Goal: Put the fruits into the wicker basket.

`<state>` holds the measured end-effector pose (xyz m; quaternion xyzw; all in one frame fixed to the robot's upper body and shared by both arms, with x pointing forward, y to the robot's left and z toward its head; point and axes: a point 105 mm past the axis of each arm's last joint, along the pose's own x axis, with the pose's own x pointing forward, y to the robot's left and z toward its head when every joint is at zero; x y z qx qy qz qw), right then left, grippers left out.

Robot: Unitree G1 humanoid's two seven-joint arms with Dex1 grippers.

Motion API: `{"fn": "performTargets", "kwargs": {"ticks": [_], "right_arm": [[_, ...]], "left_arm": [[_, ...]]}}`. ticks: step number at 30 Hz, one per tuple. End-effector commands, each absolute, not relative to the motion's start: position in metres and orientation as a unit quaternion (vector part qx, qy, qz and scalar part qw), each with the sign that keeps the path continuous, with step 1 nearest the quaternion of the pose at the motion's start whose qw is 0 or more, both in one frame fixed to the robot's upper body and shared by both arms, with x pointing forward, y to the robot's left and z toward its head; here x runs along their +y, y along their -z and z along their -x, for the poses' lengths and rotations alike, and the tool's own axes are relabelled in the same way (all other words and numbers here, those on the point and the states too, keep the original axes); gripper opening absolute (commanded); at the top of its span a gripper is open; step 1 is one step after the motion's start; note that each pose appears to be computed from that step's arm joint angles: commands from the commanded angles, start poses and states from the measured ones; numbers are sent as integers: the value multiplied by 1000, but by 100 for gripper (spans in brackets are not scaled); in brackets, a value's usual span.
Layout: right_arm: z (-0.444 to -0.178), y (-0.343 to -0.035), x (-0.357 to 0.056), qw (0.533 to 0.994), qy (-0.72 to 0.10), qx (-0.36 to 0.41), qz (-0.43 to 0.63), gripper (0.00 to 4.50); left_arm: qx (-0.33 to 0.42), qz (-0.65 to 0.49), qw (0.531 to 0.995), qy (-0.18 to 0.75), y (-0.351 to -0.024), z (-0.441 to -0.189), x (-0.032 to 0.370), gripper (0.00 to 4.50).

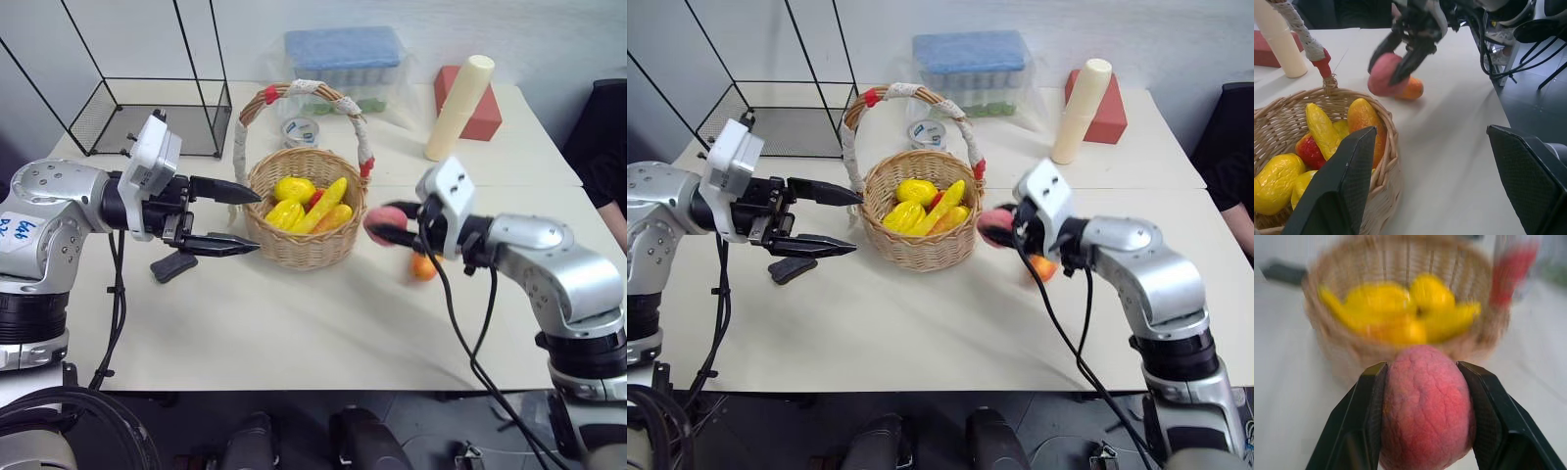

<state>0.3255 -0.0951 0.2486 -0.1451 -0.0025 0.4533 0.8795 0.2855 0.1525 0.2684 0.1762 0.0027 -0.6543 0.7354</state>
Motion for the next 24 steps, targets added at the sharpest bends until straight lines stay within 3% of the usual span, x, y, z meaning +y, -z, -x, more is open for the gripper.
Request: {"fn": "performTargets", "kwargs": {"ticks": [1,6,12,14,18,24], "right_arm": [[-328,-276,-70,875,-454,-56,160,185],[-348,-279,-39,882,-441,-60,151,185],[-350,-273,-28,884,-441,-54,146,388],[-337,-276,-41,881,-449,-52,142,446],[-291,-279,-72,862,-492,-43,118,446],[-264,-260,-153,910,-394,25,130,446]], "left_arm": [[-20,-190,737,648,-281,-282,154,378],[-27,-190,737,648,-281,-284,151,378],[-30,-191,738,647,-282,-283,151,378],[-30,-191,737,647,-282,-283,151,378],[-30,-189,736,650,-281,-284,151,378],[-29,-187,729,658,-278,-285,148,378]]}}
